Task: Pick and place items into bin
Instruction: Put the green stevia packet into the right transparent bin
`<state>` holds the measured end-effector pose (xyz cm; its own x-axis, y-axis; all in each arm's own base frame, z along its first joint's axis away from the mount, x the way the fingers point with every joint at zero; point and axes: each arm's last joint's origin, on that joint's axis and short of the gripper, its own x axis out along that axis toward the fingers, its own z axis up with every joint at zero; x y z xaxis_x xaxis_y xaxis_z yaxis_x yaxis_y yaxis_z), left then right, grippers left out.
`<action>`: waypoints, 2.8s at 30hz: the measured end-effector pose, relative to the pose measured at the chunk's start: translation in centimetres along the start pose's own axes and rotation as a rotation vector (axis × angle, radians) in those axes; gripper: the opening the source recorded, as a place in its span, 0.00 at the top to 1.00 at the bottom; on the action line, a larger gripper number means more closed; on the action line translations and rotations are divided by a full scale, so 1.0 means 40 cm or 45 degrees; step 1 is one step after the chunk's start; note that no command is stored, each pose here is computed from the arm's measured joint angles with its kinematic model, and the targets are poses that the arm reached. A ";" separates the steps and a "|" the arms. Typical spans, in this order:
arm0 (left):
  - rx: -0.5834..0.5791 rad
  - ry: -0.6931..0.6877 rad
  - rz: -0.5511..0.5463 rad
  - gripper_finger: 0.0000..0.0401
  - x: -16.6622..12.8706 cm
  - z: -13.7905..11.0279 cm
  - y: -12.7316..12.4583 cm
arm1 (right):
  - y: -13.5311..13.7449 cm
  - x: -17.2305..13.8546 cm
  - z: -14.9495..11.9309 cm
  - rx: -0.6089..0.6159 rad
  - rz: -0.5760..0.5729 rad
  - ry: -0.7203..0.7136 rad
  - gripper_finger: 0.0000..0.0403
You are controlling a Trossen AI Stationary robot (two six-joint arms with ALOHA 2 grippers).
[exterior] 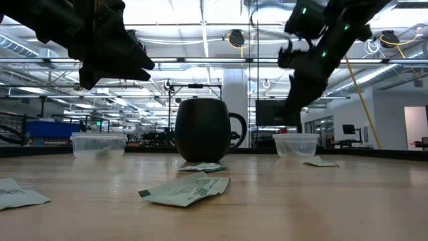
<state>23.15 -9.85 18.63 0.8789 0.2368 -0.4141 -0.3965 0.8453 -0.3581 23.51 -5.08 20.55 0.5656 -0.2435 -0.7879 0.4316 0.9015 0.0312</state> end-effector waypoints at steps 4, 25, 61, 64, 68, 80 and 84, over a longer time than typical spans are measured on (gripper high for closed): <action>-0.001 0.000 0.001 0.68 0.000 0.000 0.000 | 0.077 -0.012 -0.022 -0.178 0.106 0.014 0.50; -0.003 -0.008 0.008 0.68 0.001 0.001 0.001 | 0.161 0.046 -0.202 -0.349 0.114 0.095 0.54; 0.003 -0.018 0.028 0.68 0.001 0.001 0.003 | 0.171 0.134 -0.232 -0.354 0.165 0.023 1.00; 0.003 -0.018 0.028 0.68 0.001 0.001 0.003 | 0.170 0.118 -0.226 -0.366 0.164 -0.012 1.00; 0.004 -0.018 0.028 0.68 0.001 0.001 0.003 | 0.172 0.083 -0.198 -0.352 0.203 -0.126 0.99; 0.006 -0.018 0.029 0.68 0.001 0.001 0.003 | 0.180 0.076 -0.197 -0.368 0.274 -0.143 0.56; 0.005 -0.018 0.028 0.68 0.001 0.001 0.003 | 0.182 0.095 -0.204 -0.387 0.238 -0.124 0.39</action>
<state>23.14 -9.73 18.61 0.8736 0.2625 -0.4098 -0.4149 0.8418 -0.3454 23.06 3.46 12.76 0.6855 -0.0840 -0.7233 0.0942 0.9952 -0.0264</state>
